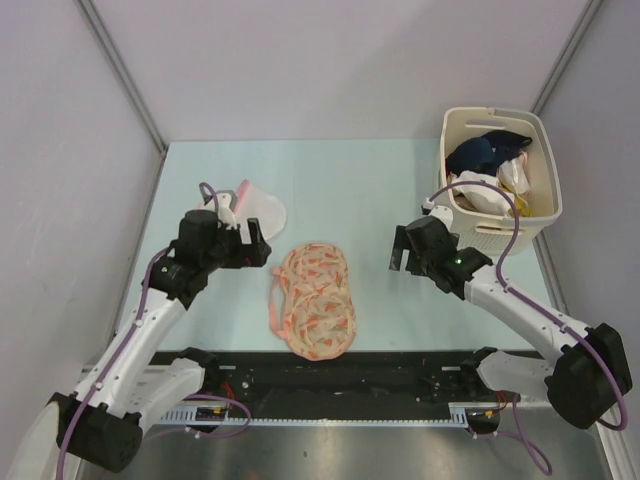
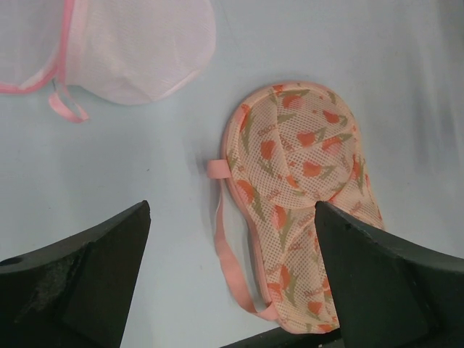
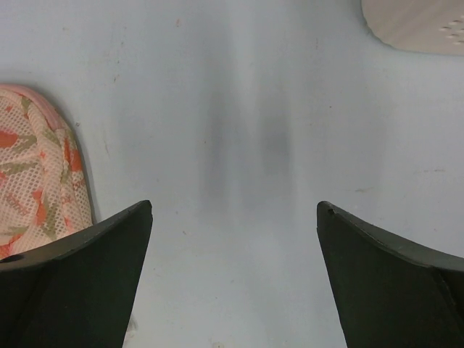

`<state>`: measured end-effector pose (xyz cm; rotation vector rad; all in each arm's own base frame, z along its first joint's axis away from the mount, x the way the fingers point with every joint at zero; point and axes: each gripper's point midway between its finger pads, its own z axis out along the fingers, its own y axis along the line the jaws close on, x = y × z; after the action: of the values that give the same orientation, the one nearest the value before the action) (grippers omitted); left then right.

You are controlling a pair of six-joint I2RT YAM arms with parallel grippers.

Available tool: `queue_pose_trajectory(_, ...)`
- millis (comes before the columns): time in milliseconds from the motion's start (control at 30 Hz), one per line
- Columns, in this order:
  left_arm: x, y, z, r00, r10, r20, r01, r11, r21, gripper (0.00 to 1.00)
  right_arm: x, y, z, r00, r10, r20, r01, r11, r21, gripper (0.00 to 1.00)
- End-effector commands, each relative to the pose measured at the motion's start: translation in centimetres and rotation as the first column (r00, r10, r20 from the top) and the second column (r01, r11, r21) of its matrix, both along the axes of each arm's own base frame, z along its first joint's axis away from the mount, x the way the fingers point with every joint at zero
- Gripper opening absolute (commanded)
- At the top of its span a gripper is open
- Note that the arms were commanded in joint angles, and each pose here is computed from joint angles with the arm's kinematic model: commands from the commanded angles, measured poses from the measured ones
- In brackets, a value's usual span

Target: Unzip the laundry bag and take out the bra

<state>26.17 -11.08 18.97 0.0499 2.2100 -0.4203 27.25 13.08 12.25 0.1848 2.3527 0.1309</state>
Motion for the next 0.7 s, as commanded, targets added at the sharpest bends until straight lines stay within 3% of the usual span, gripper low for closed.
queue_pose_trajectory(0,0.5,1.3,1.3,1.000,0.021,0.017,-0.022,0.997,0.080,1.00,1.1,1.1,2.1,0.998,-0.004,0.070,0.001,0.999,0.042,1.00)
queue_pose_trajectory(267,0.6,1.2,0.3,0.999,0.032,-0.040,-0.029,0.996,0.085,1.00,0.9,1.2,2.3,0.997,0.007,0.079,-0.009,0.999,0.034,1.00)
queue_pose_trajectory(467,0.0,2.7,-1.7,0.985,0.141,-0.096,-0.127,0.982,0.139,0.99,0.5,1.3,3.0,0.994,0.012,0.106,-0.019,0.998,0.060,1.00)
queue_pose_trajectory(533,-0.6,1.9,-2.9,0.976,0.183,-0.114,-0.165,0.975,0.151,0.99,0.3,1.4,3.3,0.993,0.014,0.118,-0.022,0.997,0.074,1.00)
queue_pose_trajectory(667,-3.1,-2.5,-7.0,0.967,0.107,-0.231,-0.089,0.992,0.088,0.96,-0.2,1.6,3.4,0.993,0.005,0.121,-0.017,0.995,0.097,1.00)
